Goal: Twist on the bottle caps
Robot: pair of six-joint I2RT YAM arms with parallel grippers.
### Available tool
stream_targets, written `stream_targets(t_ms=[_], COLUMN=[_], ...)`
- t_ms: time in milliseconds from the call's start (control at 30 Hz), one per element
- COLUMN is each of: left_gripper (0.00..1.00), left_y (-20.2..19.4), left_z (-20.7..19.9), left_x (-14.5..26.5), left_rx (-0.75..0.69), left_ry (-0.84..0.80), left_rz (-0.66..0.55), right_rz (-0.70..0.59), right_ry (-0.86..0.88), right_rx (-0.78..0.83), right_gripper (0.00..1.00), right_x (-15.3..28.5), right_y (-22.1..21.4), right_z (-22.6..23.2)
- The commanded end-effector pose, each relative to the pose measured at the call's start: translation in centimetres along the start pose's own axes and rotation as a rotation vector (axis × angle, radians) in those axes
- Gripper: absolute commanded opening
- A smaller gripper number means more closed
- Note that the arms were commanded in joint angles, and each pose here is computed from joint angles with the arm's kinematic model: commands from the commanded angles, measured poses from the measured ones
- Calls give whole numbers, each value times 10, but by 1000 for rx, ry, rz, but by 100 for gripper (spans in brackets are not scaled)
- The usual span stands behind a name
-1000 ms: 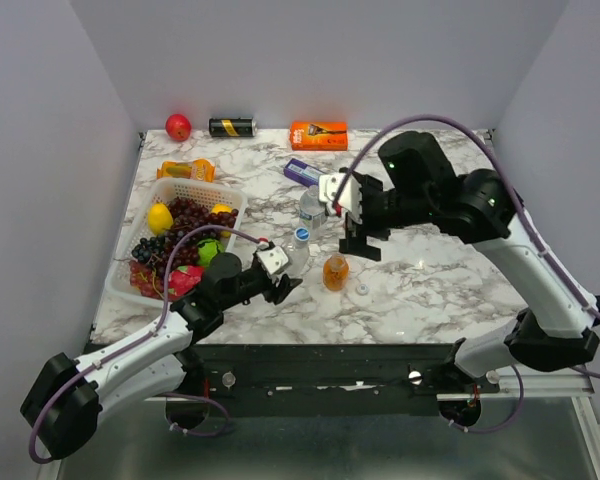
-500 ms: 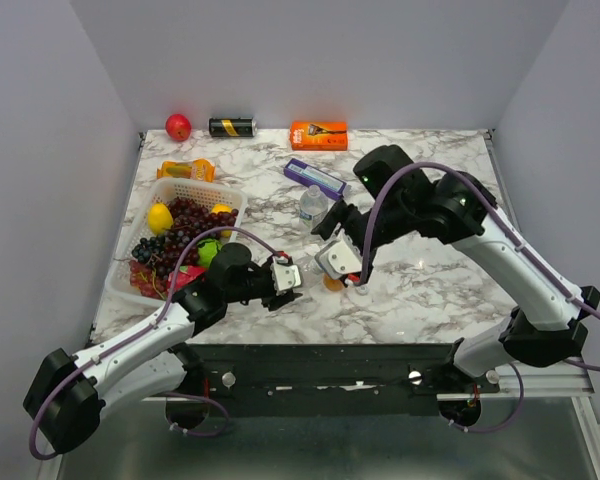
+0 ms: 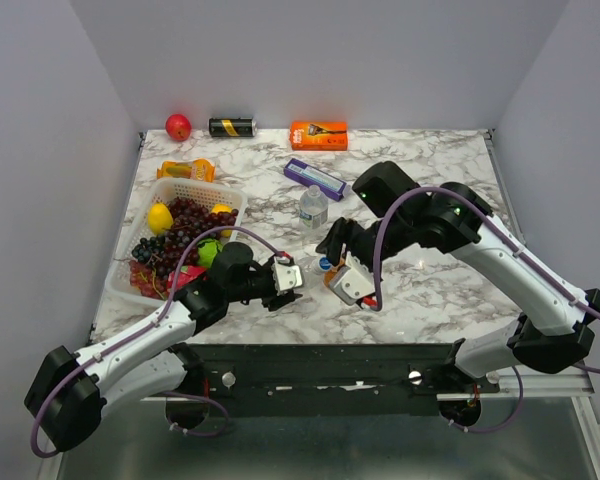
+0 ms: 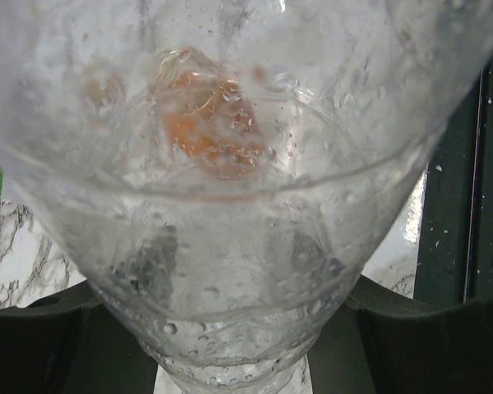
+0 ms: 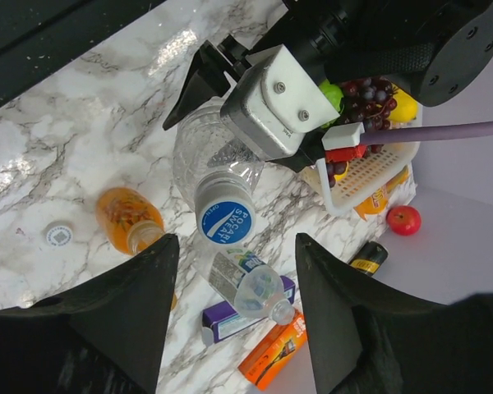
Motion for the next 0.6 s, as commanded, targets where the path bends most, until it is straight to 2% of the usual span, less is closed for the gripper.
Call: stream_targets(t_ms=[0,100,567], left_gripper=[0,0,0], left_y=[13,13,11], left_z=[3,5,6], left_x=[-2,-2,0], left_rx=[-22,-25,-23], left_ry=[-15,-11,11], left_rz=[-31,-28,-20], right_rz=[-49,-49,-28], right_ry=[171,181,223], right_rx=[-61,-53,-45], right_gripper=[64,60,58], right_x=[-3,-6,-14], right_y=[10,9,2], right_z=[40,40,48])
Point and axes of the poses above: each gripper's point midway between its finger pads, its own x axis back along the fingers, its own z axis along the line the jaws close on, y = z × x, the point moved 2 cm from there along x, back along the fingers, and after that the axes turned 3 degrees about -x, right-handed, at the moved point
